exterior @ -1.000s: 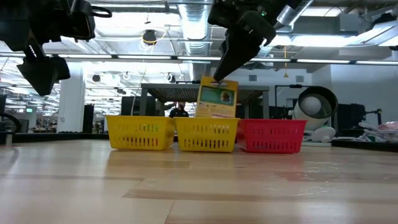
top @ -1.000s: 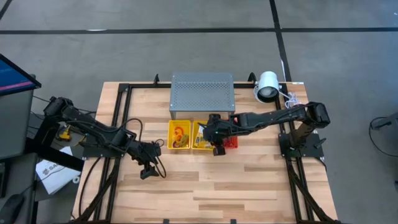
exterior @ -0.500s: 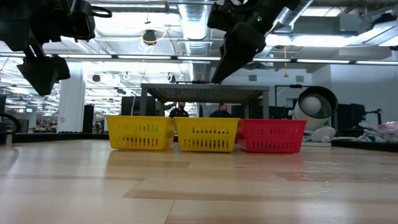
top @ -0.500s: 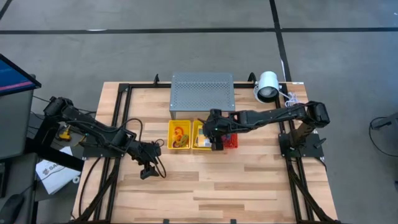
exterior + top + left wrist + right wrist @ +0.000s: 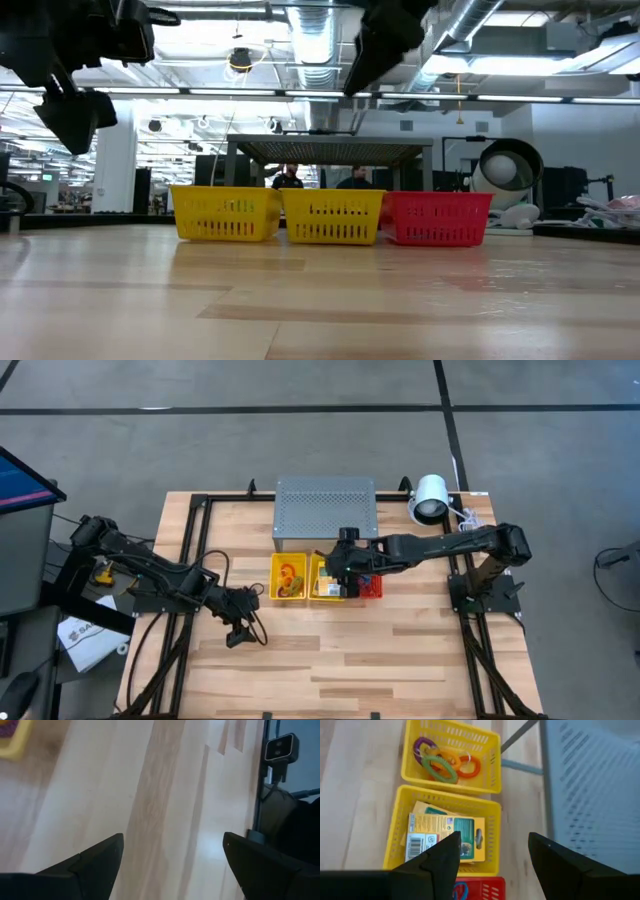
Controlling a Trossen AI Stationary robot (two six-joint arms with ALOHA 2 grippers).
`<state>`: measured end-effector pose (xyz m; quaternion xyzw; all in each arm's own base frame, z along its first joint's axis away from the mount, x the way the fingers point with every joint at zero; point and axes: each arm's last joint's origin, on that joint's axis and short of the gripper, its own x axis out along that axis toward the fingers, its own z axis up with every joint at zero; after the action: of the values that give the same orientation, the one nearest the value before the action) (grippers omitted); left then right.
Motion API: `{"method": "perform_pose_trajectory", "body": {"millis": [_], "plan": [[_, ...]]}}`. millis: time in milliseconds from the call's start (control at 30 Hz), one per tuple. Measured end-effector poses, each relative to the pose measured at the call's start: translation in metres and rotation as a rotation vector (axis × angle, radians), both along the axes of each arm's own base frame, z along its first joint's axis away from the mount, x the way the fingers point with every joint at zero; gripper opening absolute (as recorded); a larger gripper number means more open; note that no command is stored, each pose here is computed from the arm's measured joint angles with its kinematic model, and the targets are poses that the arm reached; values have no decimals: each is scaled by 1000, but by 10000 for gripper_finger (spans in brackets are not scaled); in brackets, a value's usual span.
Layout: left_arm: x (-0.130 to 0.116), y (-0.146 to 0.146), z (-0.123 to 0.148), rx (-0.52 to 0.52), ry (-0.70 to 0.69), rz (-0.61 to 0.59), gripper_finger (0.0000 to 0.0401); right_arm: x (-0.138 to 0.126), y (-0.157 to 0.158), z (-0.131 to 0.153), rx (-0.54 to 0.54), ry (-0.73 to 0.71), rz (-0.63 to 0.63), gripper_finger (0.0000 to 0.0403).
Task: Pick & Place Office Desk Supplies
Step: Put the left yellow bin on the shelf
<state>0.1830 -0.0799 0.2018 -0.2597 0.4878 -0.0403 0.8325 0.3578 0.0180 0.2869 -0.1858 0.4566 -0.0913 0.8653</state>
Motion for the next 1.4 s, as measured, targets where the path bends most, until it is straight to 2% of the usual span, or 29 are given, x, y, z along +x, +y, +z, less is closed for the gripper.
{"method": "perform_pose_trajectory", "body": {"millis": [167,333,500,700,867,1000,1133,1267,1400], "plan": [[0,-1,0,82,-42,7,337,-5,24,20,-73,1,0,220],[-1,-3,0,121,-60,8,337,-14,49,21,-115,20,-18,215],[-3,-1,-2,182,-50,15,337,-24,68,18,-76,27,-57,211],[-5,3,-4,272,-34,56,337,-28,88,18,-65,-30,-76,208],[-5,3,-4,270,-38,69,337,-24,97,17,4,-102,-123,208],[1,1,1,196,-99,140,337,-19,99,14,42,-135,-152,208],[6,-3,7,196,-193,99,337,-17,102,12,33,-141,-129,208],[5,-1,6,274,-199,88,337,-16,101,14,17,-146,-119,208],[7,-1,9,449,-286,111,337,-16,100,14,-92,-147,-106,208]]}}
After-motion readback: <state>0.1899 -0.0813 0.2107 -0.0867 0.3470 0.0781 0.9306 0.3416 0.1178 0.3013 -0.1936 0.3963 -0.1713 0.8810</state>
